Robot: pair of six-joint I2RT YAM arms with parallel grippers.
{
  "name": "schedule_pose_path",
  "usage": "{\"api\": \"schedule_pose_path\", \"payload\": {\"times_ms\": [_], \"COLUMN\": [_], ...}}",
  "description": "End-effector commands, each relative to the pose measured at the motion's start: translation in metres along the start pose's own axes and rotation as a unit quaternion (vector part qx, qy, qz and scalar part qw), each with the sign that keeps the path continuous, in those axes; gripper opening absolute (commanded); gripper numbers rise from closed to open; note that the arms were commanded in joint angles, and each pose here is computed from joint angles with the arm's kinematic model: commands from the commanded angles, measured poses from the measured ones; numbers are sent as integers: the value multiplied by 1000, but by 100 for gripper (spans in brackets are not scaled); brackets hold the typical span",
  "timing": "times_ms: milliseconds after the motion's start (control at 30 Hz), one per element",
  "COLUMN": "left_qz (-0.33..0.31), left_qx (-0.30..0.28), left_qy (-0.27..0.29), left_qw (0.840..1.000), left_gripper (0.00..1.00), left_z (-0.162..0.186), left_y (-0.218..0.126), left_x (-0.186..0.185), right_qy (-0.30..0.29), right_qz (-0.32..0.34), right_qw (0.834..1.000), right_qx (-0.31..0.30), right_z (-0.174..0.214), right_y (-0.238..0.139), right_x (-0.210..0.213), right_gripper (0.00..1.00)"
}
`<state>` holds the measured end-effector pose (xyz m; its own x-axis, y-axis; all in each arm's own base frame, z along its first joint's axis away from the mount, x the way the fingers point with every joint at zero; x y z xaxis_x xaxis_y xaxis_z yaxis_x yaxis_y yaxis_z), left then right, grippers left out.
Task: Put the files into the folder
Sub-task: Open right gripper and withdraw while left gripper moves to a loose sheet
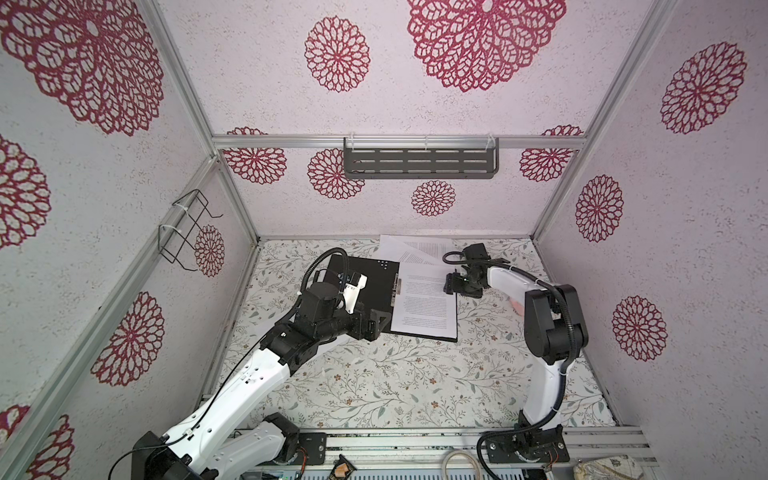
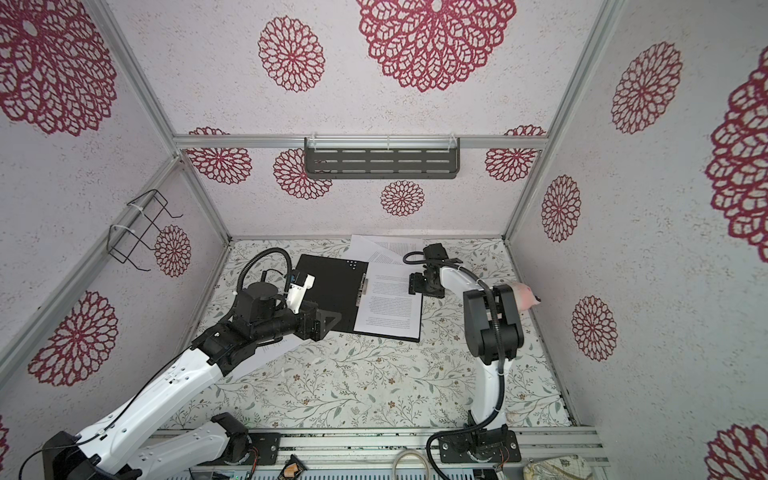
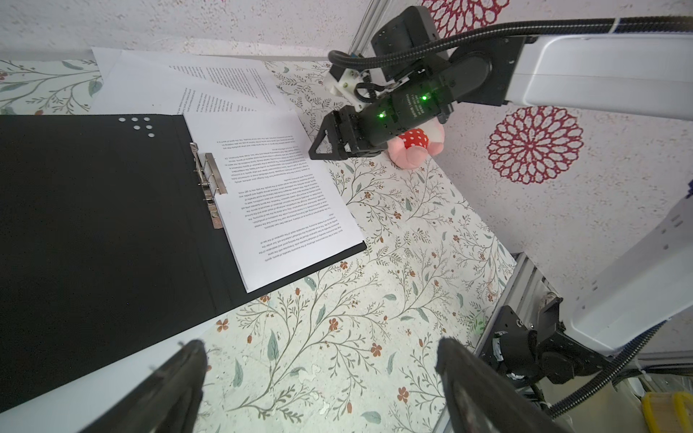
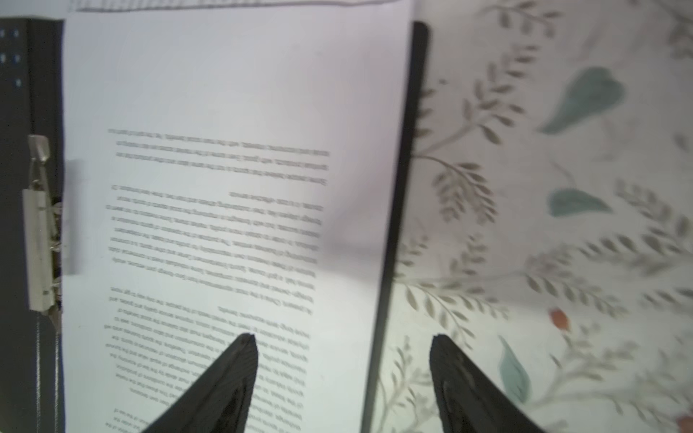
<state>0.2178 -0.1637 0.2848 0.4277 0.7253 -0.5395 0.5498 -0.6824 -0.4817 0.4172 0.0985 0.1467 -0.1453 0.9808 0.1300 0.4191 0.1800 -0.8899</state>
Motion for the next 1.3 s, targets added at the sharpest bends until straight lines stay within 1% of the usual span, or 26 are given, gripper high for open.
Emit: {"api": "schedule_pose_path", "payload": {"times_ms": [0, 33, 133, 233, 300, 367, 467, 567, 600, 633, 667, 733, 767, 833, 867, 900, 933, 967, 1000, 1033, 1100, 1133, 1167, 1267], "left_qz": [-19, -29, -75, -133, -153, -171, -207, -233, -243, -246, -253, -277, -280, -307, -309, -327, -354, -352, -343, -347, -378, -390, -405, -418], "left_qx": [-4, -4, -11, -27, -33, -35, -55, -69, -77, -86, -96, -126, -136, -140, -138, -141, -144, -149, -153, -155, -142, -130, -104, -40], "left_qy": [-1, -1, -3, -27, -79, -157, -271, -371, -402, -425, -435, -459, -466, -492, -495, -492, -494, -498, -499, -490, -466, -455, -447, -442], "left_qw": [1000, 1000, 997, 990, 984, 972, 938, 896, 879, 867, 859, 835, 828, 802, 800, 794, 781, 778, 781, 784, 787, 790, 791, 792], "left_gripper": [99, 99, 98, 99, 99, 99, 99, 99, 99, 99, 99, 99, 99, 99, 99, 99, 99, 99, 99, 98, 99, 99, 99, 99], "left_z": [-3, -3, -4, -6, -2, 4, 15, 28, 33, 36, 37, 36, 33, 29, 23, 19, 14, 6, -2, -13, -28, -34, -36, -37], "left_y": [2, 2, 2, -1, -1, -5, -18, -33, -39, -46, -52, -66, -70, -78, -79, -81, -84, -86, -86, -88, -89, -88, -85, -75], "left_x": [4, 6, 14, 25, 40, 65, 105, 140, 151, 161, 168, 187, 198, 219, 229, 238, 248, 257, 264, 271, 289, 300, 314, 348], "right_qy": [32, 30, 17, -7, -20, -29, -48, -68, -75, -81, -82, -84, -83, -85, -87, -87, -84, -80, -79, -76, -71, -70, -71, -72], "right_qz": [43, 36, -1, -25, -44, -68, -92, -119, -128, -136, -140, -160, -168, -178, -177, -176, -179, -185, -192, -200, -213, -220, -226, -227], "right_qw": [992, 991, 990, 989, 989, 988, 985, 982, 981, 981, 981, 979, 979, 978, 978, 978, 977, 976, 975, 974, 971, 969, 968, 967], "right_qx": [-116, -128, -140, -143, -142, -139, -140, -131, -123, -115, -106, -89, -81, -73, -71, -73, -75, -77, -78, -79, -83, -87, -89, -94], "right_z": [-24, -24, -21, -11, -2, 6, 19, 28, 31, 34, 38, 48, 54, 63, 67, 70, 73, 76, 78, 80, 85, 87, 90, 98], "right_y": [-68, -79, -94, -101, -103, -105, -111, -111, -110, -108, -105, -97, -94, -90, -89, -89, -89, -89, -89, -90, -91, -92, -93, -97], "right_x": [-11, -9, 4, 23, 32, 39, 50, 62, 65, 68, 69, 74, 76, 81, 83, 83, 83, 83, 84, 85, 86, 86, 87, 86], "right_gripper": [81, 82, 81, 81, 79, 77, 74, 75, 75, 75, 76, 77, 78, 80, 81, 81, 81, 81, 82, 83, 84, 85, 86, 88]}}
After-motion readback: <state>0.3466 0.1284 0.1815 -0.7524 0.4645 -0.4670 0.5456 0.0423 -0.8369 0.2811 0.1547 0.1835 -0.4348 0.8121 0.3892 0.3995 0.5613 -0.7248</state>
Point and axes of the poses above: each gripper's point midway between its finger pads, its own y axis out along the fingers, its own x axis along the line the jaws close on, z = x × y, the point moved 9 cm from there along -y, back along the fingers, and after that the axes turned 11 degrees about -y, right-handed, at the moved point
